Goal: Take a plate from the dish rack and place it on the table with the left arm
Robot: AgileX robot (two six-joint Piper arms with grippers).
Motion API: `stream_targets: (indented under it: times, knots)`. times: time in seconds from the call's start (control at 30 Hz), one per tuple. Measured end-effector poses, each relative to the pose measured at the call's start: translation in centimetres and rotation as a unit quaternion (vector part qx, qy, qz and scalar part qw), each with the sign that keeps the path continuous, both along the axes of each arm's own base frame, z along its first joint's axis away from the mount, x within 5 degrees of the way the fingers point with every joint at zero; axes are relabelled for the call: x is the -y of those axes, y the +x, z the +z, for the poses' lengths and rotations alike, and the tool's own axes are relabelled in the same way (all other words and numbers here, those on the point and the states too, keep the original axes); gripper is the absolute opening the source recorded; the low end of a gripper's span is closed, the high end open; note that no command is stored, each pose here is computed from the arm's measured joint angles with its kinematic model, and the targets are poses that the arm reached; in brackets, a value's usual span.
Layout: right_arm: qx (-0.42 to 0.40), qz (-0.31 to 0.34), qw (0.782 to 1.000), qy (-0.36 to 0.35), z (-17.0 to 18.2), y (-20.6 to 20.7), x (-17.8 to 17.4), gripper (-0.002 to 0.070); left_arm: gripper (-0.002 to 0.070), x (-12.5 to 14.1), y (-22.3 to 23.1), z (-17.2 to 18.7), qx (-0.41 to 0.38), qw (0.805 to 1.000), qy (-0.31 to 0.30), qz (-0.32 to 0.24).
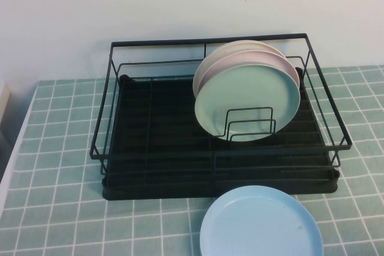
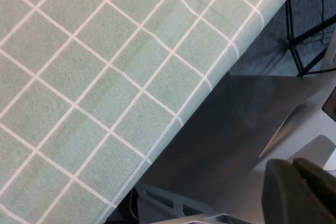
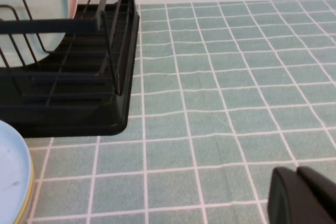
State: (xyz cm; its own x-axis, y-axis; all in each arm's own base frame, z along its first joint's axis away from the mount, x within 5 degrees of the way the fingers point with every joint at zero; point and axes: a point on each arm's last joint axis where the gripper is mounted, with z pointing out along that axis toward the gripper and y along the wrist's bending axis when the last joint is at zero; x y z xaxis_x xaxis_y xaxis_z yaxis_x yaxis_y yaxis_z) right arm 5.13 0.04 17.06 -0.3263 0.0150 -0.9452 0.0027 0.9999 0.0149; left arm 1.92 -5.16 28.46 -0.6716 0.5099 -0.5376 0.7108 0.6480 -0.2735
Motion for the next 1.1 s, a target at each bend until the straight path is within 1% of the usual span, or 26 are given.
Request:
stream_targets:
  times: [0.33,0.6,0.67,0.73,0.83,0.93,1.0,1.03,1.1]
  knots:
    - [0.0,0.0,1.0,0.0,0.0,0.0,0.0,-0.0001,-0.0002,-0.3,-0.4,-0.1,0.01,1.0,-0.001,-0.001]
    - [0.0,0.0,1.0,0.0,0.0,0.0,0.0,-0.0001,-0.0002,-2.1,-1.4,-0.2,0.086,0.996,0.018,0.014]
    - [0.0,0.0,1.0,0.0,0.0,0.0,0.0,-0.0001,-0.0002,-2.5,-1.6,-0.3,0.101,0.994,0.023,0.028]
    - [0.0,0.0,1.0,0.0,0.0,0.0,0.0,-0.0001,-0.0002,-2.7,-1.6,-0.1,0.123,0.991,0.017,0.054]
    - [0.0,0.0,1.0,0.0,0.0,0.0,0.0,-0.0001,-0.0002,-2.8,-1.3,0.6,0.182,0.977,-0.013,0.111]
    - [0.0,0.0,1.0,0.0,0.0,0.0,0.0,-0.0001,-0.0002,-3.0,-0.8,1.5,0.256,0.95,-0.05,0.169]
    - [0.0,0.0,1.0,0.0,0.0,0.0,0.0,-0.0001,-0.0002,-3.2,-0.5,1.6,0.304,0.928,-0.063,0.204]
    - [0.0,0.0,1.0,0.0,0.0,0.0,0.0,-0.0001,-0.0002,-3.4,-0.2,1.5,0.334,0.913,-0.068,0.223]
    - [0.0,0.0,1.0,0.0,0.0,0.0,0.0,-0.0001,-0.0002,-3.7,0.3,0.4,0.376,0.888,-0.066,0.256]
